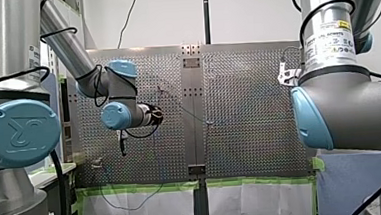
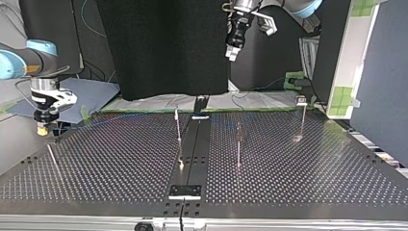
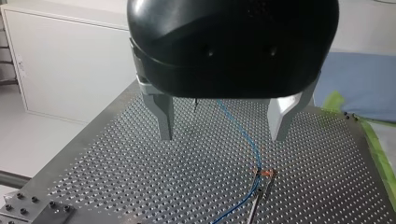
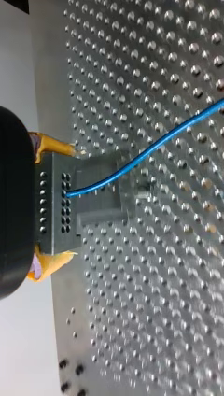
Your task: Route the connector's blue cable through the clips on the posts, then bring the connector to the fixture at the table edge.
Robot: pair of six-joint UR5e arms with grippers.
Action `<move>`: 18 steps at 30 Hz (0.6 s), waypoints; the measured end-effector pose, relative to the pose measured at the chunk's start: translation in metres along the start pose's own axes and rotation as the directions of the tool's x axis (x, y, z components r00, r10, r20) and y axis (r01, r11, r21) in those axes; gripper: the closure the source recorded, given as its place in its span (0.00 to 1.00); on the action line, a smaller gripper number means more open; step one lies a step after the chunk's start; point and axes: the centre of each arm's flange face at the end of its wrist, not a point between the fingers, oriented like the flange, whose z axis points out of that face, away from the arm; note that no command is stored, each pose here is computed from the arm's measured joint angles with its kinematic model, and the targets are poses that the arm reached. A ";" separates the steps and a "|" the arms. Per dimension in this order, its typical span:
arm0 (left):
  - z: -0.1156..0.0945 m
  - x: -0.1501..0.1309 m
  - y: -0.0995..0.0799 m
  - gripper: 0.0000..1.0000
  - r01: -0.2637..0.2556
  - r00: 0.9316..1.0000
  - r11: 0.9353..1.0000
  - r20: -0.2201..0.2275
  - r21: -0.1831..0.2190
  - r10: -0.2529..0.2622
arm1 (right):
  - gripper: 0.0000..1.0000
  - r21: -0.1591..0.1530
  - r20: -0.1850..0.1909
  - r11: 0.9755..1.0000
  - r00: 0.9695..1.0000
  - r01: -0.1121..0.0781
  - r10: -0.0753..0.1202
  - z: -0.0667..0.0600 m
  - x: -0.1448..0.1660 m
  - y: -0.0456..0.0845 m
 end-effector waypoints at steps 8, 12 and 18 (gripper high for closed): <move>-0.001 0.001 0.001 0.01 -0.003 1.000 1.000 -0.007 -0.006 0.003 | 1.00 0.018 -0.005 1.000 1.000 0.015 -0.015 0.010 -0.001 0.011; -0.001 0.001 0.001 0.01 -0.003 1.000 1.000 -0.007 -0.007 0.003 | 1.00 0.017 -0.012 0.999 0.999 0.032 -0.032 0.014 0.002 0.014; -0.001 0.001 0.001 0.01 -0.003 1.000 1.000 -0.007 -0.007 0.003 | 1.00 0.033 -0.020 0.998 0.998 0.059 -0.059 0.018 0.005 0.015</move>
